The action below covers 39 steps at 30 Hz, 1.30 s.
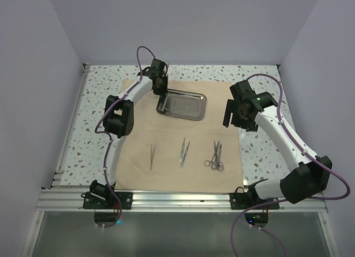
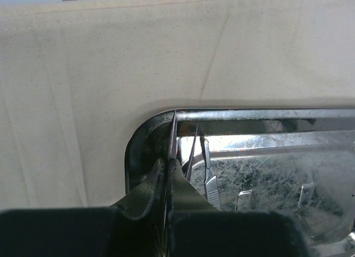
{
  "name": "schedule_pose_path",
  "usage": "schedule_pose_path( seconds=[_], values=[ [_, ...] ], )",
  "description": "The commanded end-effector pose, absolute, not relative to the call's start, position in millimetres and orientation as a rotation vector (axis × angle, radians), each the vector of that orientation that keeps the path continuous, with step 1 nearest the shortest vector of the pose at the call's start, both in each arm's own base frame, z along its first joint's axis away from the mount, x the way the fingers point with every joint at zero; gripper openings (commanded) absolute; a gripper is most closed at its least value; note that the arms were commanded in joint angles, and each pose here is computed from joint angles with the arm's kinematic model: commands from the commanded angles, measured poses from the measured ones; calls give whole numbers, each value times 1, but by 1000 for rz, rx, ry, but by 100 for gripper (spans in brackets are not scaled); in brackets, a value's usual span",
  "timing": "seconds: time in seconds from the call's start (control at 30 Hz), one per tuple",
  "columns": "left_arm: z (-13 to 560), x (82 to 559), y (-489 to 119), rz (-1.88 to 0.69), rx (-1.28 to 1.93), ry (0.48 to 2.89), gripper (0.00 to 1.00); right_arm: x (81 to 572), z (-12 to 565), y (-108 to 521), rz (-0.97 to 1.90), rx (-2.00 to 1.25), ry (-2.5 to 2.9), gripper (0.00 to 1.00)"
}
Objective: Open and lay out the surgical kit
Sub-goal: Pick up the medical item from the container, then place the medical item in the surgical kit.
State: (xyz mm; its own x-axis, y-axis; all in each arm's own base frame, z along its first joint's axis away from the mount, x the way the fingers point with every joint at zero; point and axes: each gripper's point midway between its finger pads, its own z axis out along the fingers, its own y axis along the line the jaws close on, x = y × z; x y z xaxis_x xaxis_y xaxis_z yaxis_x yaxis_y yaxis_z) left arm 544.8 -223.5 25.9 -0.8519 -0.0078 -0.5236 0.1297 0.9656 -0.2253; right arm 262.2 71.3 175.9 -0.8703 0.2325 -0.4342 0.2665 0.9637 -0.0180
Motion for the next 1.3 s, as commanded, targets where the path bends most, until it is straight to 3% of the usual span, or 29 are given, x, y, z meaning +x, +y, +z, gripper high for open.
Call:
schedule_pose_path(
  seconds=[0.0,0.43,0.7,0.93,1.1,1.23,1.27],
  values=[
    [20,530,-218,-334,111,2628,0,269,185,72,-96,356,2643,83],
    [175,524,-234,-518,152,2401,0,261,177,83,5,337,2670,83],
    [162,470,-204,-416,108,2483,0,257,175,92,79,314,2686,82],
    [110,360,-168,-305,42,2591,0,251,171,96,121,297,2698,82],
    [87,307,-166,-308,22,2643,0,244,165,99,155,299,2718,82],
    [82,276,-176,-339,20,2671,19,240,165,98,157,292,2715,82],
    [81,270,-177,-338,20,2686,35,240,165,97,151,289,2717,82]
  ],
)
